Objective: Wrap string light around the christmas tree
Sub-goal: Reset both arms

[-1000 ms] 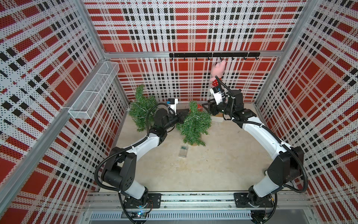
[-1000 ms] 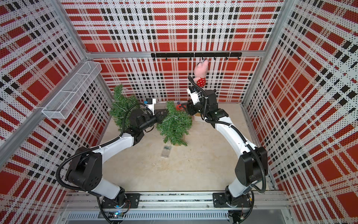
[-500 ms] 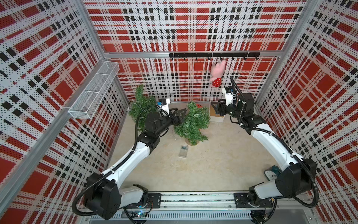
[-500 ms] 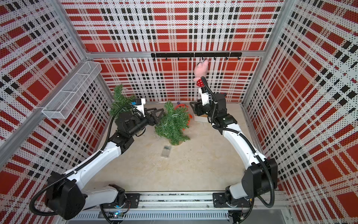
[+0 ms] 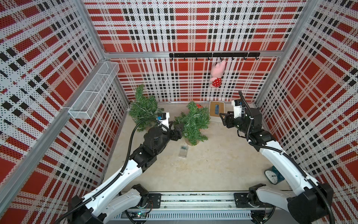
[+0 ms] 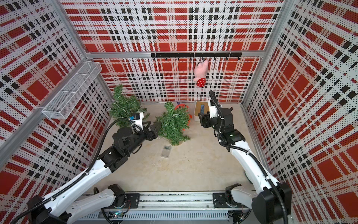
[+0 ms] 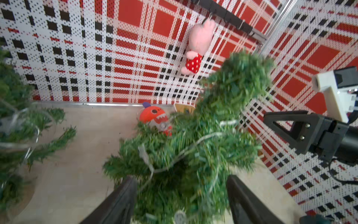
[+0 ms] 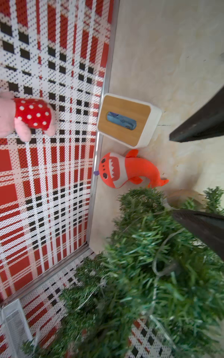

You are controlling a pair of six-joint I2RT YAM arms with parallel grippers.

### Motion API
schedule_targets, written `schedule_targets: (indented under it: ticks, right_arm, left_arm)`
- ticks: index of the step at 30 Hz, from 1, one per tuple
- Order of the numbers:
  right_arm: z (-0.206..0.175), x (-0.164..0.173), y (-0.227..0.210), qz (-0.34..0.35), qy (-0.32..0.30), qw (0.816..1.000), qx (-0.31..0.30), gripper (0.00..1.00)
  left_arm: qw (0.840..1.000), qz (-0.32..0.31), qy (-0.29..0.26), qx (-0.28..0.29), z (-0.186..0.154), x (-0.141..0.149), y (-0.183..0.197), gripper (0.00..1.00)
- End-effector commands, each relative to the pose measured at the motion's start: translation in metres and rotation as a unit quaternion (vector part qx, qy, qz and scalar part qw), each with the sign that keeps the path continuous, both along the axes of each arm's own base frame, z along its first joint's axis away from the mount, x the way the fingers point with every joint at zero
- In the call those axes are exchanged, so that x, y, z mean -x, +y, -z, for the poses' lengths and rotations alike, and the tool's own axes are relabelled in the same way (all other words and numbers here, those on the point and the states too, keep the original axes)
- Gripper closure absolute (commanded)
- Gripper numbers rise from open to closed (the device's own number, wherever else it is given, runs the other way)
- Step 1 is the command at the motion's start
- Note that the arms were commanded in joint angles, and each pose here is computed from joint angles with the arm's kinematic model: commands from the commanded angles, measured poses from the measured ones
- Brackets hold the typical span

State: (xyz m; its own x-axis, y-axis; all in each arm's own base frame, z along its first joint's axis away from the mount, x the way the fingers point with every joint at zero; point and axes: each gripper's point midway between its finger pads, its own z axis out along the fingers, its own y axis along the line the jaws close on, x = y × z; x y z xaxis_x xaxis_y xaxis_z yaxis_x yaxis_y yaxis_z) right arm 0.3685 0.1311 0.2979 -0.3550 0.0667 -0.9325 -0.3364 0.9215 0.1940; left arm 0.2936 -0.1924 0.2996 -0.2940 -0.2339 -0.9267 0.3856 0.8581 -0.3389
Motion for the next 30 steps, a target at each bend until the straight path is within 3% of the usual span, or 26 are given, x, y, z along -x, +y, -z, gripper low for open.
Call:
schedule_targets:
  ticks: [1, 6, 10, 17, 20, 23, 26, 30]
  right_arm:
    - [0.020, 0.007, -0.043, 0.093, 0.000, 0.996, 0.011, 0.40]
    - [0.059, 0.020, -0.105, 0.212, -0.014, 0.977, 0.025, 0.37]
    - [0.071, 0.023, -0.135, 0.276, -0.042, 0.957, 0.076, 0.31]
    - [0.091, 0.022, -0.168, 0.356, -0.083, 0.928, 0.074, 0.25]
    - [0.116, 0.018, -0.170, 0.350, -0.074, 0.932, 0.064, 0.24]
    - [0.133, 0.013, -0.169, 0.344, -0.076, 0.933, 0.071, 0.22]
    - [0.139, 0.008, -0.172, 0.353, -0.097, 0.928, 0.068, 0.20]
    - [0.145, -0.002, -0.161, 0.315, -0.108, 0.938, 0.092, 0.09]
  left_arm:
    - [0.996, -0.073, 0.030, -0.052, 0.050, 0.010, 0.029, 0.22]
    - [0.984, -0.149, 0.007, -0.095, 0.095, 0.025, 0.062, 0.19]
    - [0.949, -0.280, -0.077, -0.126, 0.080, 0.022, 0.118, 0.14]
    - [0.894, -0.422, -0.149, -0.007, 0.086, 0.020, 0.215, 0.14]
    - [0.898, -0.413, -0.146, -0.037, 0.086, 0.011, 0.219, 0.14]
    - [0.890, -0.426, -0.131, -0.095, 0.100, 0.009, 0.227, 0.12]
    - [0.888, -0.432, -0.147, -0.059, 0.115, 0.016, 0.250, 0.11]
    - [0.895, -0.401, -0.195, -0.018, 0.104, 0.010, 0.261, 0.11]
